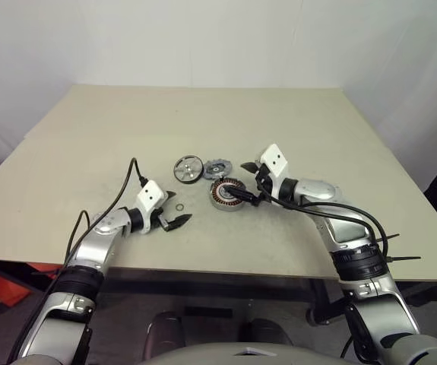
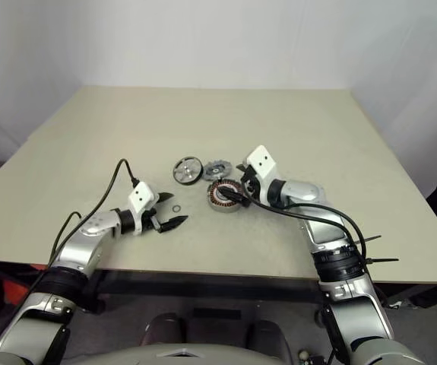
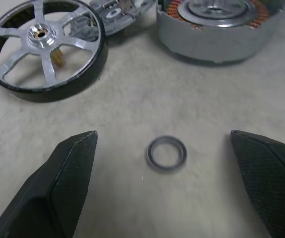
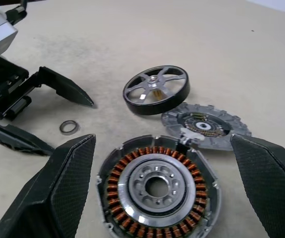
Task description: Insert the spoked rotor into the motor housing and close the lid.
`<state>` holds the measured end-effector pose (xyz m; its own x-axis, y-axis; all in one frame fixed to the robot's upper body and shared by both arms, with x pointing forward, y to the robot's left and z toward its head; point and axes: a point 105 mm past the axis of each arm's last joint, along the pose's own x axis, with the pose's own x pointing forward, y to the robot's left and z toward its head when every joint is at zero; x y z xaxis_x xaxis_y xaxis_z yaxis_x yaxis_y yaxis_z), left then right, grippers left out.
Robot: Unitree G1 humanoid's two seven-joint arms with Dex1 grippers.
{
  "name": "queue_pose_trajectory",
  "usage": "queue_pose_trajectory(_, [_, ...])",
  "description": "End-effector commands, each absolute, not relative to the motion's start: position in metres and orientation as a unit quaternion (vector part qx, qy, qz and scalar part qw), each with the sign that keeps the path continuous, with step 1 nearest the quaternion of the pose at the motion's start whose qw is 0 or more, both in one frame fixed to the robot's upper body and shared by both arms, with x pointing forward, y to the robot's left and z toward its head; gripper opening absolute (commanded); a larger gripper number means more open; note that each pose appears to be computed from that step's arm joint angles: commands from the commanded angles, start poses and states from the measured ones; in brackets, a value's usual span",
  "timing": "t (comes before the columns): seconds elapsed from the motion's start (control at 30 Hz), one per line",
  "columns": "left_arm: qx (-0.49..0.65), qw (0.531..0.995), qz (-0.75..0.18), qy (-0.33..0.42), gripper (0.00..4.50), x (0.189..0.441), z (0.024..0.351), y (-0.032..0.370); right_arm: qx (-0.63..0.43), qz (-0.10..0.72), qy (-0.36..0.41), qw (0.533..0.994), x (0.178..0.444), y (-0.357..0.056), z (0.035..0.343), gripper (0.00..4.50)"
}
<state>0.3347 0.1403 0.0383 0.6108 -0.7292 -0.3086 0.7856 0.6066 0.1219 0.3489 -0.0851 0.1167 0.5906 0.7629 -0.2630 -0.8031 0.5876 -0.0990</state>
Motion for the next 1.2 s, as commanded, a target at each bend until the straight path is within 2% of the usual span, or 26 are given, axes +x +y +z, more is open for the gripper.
queue_pose_trajectory(0.03, [0.132,0.891,-0.422,0.106,4.50,0.338,0.042,0.138,-0.106,0.439,0.062,0.890,0.356,-0.085,0.137,4.47])
queue_pose_trajectory(0.13, [0.133,0.893,-0.415,0.114,3.91,0.338,0.039,0.140,-0.104,0.435,0.061,0.892,0.358,-0.087,0.138,4.50])
queue_pose_trajectory(0.2, [0.131,0.892,-0.415,0.122,3.25,0.336,0.036,0.144,-0.104,0.431,0.061,0.894,0.361,-0.088,0.139,4.50])
queue_pose_trajectory(0.73, [0.125,0.904,-0.366,0.183,3.25,0.313,0.010,0.193,-0.105,0.420,0.066,0.899,0.366,-0.093,0.139,4.50])
queue_pose_trajectory(0.97, [0.122,0.904,-0.367,0.181,3.25,0.314,0.010,0.188,-0.105,0.417,0.065,0.900,0.368,-0.093,0.140,4.50])
queue_pose_trajectory(1.07, [0.119,0.904,-0.370,0.177,2.65,0.315,0.011,0.185,-0.106,0.411,0.065,0.903,0.370,-0.095,0.141,4.50])
queue_pose_trajectory(1.17, [0.119,0.903,-0.372,0.181,1.76,0.315,0.011,0.184,-0.106,0.407,0.065,0.905,0.372,-0.097,0.142,4.50])
queue_pose_trajectory(1.2, [0.119,0.903,-0.371,0.182,1.76,0.316,0.011,0.184,-0.107,0.405,0.064,0.906,0.372,-0.098,0.142,4.50])
